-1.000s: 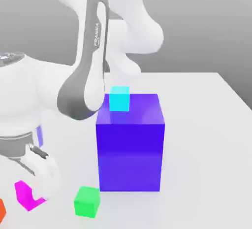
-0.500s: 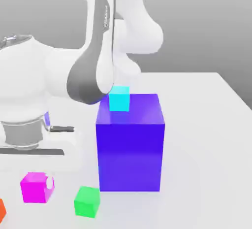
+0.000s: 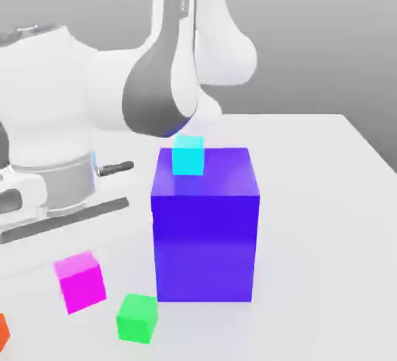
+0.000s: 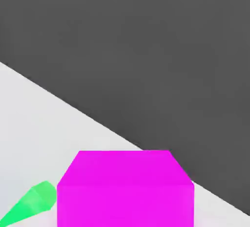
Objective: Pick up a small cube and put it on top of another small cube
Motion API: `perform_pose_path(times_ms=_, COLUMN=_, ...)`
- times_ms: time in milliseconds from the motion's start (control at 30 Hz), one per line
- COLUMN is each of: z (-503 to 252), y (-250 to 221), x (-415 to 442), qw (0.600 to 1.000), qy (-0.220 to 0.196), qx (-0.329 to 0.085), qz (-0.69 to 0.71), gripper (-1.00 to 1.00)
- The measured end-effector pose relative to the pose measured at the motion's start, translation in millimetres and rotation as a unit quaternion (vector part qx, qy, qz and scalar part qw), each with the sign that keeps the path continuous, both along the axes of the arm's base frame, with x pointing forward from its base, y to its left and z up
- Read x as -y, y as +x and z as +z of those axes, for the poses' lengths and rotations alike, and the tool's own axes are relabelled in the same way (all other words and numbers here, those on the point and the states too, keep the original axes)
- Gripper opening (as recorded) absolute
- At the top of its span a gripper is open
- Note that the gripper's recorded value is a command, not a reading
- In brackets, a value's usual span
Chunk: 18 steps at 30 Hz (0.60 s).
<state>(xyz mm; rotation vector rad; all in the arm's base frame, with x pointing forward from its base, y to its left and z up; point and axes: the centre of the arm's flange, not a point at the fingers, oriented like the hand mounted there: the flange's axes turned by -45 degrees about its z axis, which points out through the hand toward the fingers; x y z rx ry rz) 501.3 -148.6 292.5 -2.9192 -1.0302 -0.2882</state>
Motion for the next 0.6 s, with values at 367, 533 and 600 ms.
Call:
perform_pose_path(times_ms=367, z=21.6, y=4.7, x=-23.8, qw=0.972, qy=-0.010, qx=0.046, qz=0.228, gripper=-1.00)
perform_pose_path(times_ms=533, z=30.3, y=6.2, x=-34.5, qw=0.942, qy=-0.015, qx=0.072, qz=0.328, gripper=-1.00)
perform_pose_path(times_ms=600, z=33.5, y=6.7, x=-38.8, qw=0.927, qy=-0.018, qx=0.083, qz=0.367, gripper=-1.00)
